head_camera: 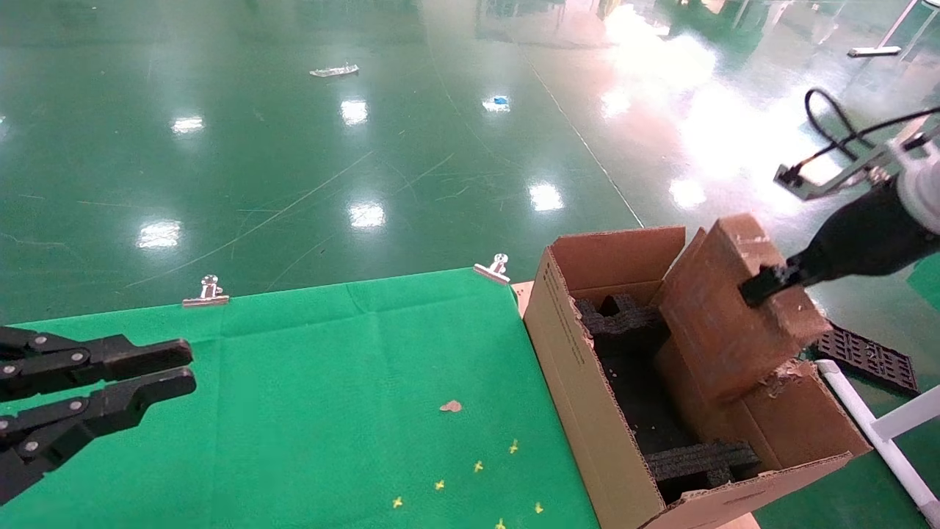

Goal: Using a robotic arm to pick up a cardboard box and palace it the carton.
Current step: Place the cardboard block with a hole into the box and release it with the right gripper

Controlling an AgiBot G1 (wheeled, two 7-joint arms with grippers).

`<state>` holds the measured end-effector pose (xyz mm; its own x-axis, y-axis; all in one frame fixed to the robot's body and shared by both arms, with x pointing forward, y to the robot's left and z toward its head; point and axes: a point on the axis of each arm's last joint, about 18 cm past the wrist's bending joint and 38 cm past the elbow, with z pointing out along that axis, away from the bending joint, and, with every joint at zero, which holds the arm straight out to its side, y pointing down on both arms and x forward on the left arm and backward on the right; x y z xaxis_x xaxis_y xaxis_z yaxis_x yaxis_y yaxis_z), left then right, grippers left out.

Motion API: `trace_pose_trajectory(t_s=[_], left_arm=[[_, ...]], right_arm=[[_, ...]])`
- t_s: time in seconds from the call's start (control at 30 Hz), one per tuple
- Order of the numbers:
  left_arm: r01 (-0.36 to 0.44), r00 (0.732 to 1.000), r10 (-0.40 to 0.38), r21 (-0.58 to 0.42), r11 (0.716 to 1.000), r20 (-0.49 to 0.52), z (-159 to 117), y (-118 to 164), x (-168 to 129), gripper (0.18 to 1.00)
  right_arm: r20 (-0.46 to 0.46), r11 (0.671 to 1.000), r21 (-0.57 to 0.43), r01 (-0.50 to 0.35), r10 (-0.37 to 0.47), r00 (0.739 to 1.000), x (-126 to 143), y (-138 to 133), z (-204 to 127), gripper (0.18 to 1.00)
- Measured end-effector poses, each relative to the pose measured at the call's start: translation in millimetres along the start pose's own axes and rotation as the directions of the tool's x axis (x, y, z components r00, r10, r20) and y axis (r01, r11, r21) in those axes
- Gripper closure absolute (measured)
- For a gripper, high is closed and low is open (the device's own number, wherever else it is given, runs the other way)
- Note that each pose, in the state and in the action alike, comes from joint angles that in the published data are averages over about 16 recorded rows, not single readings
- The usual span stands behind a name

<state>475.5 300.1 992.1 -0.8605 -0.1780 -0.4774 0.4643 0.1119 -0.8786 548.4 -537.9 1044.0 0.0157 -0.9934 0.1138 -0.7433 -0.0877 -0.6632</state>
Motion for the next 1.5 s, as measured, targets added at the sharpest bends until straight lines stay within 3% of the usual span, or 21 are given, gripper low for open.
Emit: trace_pose_trajectory(t_s=[0.47, 0.83, 1.2, 1.5], left_arm=[[0.000, 1.000, 0.000, 0.000, 1.000, 0.000, 0.0, 0.0, 0.0, 0.746], [0.000, 1.000, 0.000, 0.000, 1.000, 0.000, 0.0, 0.0, 0.0, 0.484], [0.000, 1.000, 0.000, 0.000, 1.000, 0.000, 0.0, 0.0, 0.0, 0.278], [0.000, 1.000, 0.000, 0.000, 1.000, 0.000, 0.0, 0.0, 0.0, 0.204]], right_arm=[[-0.037, 0.993, -0.118, -0.019, 0.015, 0.999, 0.9, 16.9, 57.0, 0.848], [-0.073, 0.984, -0.180, -0.011, -0.002, 0.997, -7.8, 26.4, 102.0, 0.852], [-0.069, 0.987, -0.160, 0.005, -0.016, 0.997, -19.8, 42.1, 161.0, 0.872], [-0.052, 0.993, -0.115, 0.032, -0.039, 0.998, -22.0, 55.4, 192.4, 0.903]])
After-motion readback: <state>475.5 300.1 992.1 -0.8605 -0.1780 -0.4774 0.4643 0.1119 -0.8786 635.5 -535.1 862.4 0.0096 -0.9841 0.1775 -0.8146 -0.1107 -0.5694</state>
